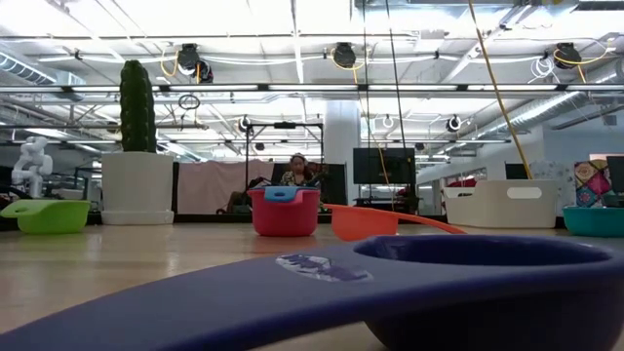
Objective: Nest measuring cups in basket
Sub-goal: Stack the yellow measuring cup on top of the blue measuring cup
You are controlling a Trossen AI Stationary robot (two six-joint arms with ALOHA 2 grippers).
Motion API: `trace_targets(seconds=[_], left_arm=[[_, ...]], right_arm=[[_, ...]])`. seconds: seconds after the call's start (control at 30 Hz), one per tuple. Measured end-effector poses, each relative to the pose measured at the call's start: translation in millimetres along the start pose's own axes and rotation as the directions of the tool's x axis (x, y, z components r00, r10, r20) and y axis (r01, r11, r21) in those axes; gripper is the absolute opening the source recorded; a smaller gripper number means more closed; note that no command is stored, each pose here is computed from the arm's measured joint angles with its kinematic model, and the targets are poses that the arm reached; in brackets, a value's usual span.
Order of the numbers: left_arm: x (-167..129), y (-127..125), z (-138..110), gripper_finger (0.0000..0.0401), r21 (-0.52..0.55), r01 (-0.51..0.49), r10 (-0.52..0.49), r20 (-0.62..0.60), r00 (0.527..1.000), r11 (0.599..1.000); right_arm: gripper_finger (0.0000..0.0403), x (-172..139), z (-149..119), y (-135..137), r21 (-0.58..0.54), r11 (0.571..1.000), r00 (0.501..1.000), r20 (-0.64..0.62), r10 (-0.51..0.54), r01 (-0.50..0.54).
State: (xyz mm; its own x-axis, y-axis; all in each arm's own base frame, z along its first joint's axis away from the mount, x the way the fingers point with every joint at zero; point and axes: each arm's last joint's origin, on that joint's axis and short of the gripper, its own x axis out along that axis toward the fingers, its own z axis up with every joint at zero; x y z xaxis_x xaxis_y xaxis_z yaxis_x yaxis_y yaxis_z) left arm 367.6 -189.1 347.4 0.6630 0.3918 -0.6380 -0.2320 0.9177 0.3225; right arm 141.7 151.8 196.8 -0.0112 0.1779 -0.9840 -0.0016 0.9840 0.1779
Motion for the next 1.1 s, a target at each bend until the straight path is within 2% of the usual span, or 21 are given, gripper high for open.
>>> trace_targets(seconds=[0.33, 0.9, 1.0, 1.1], left_arm=[[-17.4, -16.5, -8.1, 0.0026, -0.072, 0.003, -0.001, 0.030, 1.000, 0.997], [-31.7, -30.0, -14.2, 0.0026, -0.107, 0.029, -0.023, 0.058, 0.998, 0.994], [-33.7, -31.9, -15.2, 0.0026, -0.110, 0.035, -0.029, 0.060, 0.998, 0.993], [-35.7, -33.8, -16.0, 0.0026, -0.121, 0.042, -0.034, 0.064, 0.997, 0.992]], right_arm=[[0.0118, 7.1, 4.6, 5.3, 0.022, 1.000, 1.000, 0.008, 0.011, -0.011], [0.0117, 22.7, 3.1, 3.5, 0.007, 0.999, 0.999, -0.009, -0.050, 0.050], [0.0097, 34.9, -3.2, -5.2, 0.015, 0.997, 0.997, -0.037, -0.073, 0.074], [0.0042, 47.5, -11.9, -12.8, 0.001, 0.995, 0.993, -0.060, -0.098, 0.098]])
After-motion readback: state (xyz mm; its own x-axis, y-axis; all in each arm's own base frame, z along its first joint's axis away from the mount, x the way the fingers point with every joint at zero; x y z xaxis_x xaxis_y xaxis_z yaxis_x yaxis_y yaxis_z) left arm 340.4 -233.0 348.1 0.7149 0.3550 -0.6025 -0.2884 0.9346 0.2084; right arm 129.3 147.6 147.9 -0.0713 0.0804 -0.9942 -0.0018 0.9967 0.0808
